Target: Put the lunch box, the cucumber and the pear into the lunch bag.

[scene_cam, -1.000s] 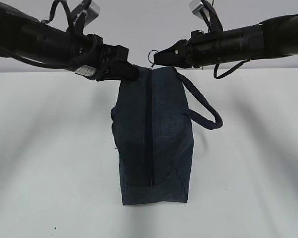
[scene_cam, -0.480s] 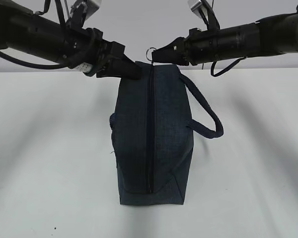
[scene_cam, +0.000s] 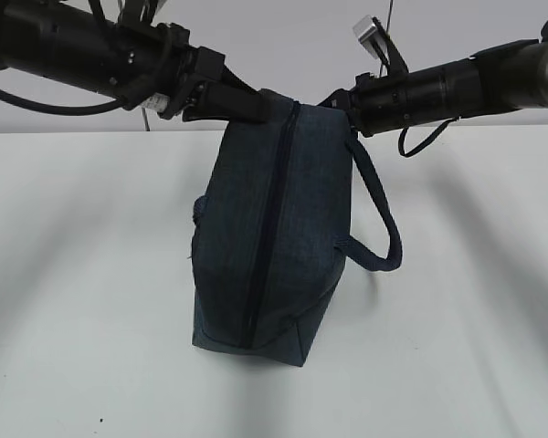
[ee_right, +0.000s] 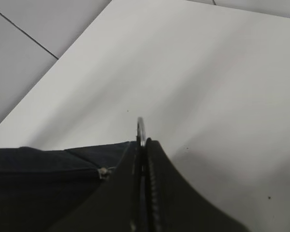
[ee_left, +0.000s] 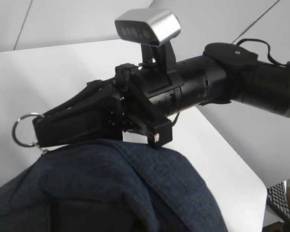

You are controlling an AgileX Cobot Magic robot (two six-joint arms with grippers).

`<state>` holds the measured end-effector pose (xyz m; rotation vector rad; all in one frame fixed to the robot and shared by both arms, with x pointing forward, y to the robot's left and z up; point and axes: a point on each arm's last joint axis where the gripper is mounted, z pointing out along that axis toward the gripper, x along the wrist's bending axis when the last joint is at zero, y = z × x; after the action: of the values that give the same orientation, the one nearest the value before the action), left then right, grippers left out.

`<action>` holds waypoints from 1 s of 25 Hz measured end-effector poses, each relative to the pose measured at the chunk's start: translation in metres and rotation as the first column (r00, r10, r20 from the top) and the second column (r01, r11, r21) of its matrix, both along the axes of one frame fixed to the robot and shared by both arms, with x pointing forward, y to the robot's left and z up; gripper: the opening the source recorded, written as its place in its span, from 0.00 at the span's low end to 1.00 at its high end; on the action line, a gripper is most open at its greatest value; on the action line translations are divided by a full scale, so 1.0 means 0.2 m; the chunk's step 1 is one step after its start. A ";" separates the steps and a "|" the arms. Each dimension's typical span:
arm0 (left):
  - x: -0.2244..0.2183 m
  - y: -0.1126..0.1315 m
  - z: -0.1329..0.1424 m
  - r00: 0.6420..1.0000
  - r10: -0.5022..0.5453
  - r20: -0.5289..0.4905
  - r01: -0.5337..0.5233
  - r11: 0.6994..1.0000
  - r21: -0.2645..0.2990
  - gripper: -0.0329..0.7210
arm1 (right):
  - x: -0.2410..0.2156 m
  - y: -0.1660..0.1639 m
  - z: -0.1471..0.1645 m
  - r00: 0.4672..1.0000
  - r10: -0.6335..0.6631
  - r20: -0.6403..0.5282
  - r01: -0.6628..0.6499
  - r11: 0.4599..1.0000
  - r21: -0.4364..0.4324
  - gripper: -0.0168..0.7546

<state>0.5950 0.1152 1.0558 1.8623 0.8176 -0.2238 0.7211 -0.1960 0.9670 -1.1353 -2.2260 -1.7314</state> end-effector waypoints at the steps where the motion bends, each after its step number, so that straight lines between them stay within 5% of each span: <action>1: 0.00 0.00 0.01 1.000 -0.002 0.007 0.002 1.000 0.000 0.06 | 0.00 0.00 -0.01 1.000 0.000 -0.005 0.000 1.000 -0.002 0.03; 9: 0.03 0.00 0.02 0.999 0.029 0.031 -0.029 1.000 0.002 0.06 | 0.01 0.00 0.01 1.000 -0.010 0.010 0.010 1.000 -0.014 0.04; 13: 0.07 -0.01 -0.03 0.996 0.083 0.021 -0.083 0.997 0.001 0.09 | 0.02 -0.03 0.06 0.997 0.003 0.083 0.010 0.987 -0.163 0.25; 16: 0.11 -0.05 -0.08 0.991 0.135 0.008 -0.135 0.991 -0.005 0.23 | 0.01 -0.07 0.17 0.992 0.010 0.125 0.028 0.954 -0.300 0.43; 20: 0.13 -0.07 -0.11 0.987 0.160 0.005 -0.160 0.987 -0.003 0.50 | -0.05 -0.12 0.31 0.993 -0.028 0.113 0.074 0.903 -0.423 0.50; 22: 0.12 -0.07 -0.08 0.988 0.150 0.032 -0.150 0.989 0.011 0.54 | -0.08 -0.14 0.37 0.995 -0.062 0.080 0.092 0.884 -0.458 0.51; 25: 0.10 -0.04 -0.03 0.986 0.124 0.114 -0.136 0.985 0.108 0.54 | -0.14 -0.16 0.45 0.995 -0.092 0.043 0.101 0.859 -0.501 0.51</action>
<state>0.6146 0.1077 1.0494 1.9023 0.8903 0.0061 0.6934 -0.2282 1.0570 -1.3421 -2.7717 -1.2082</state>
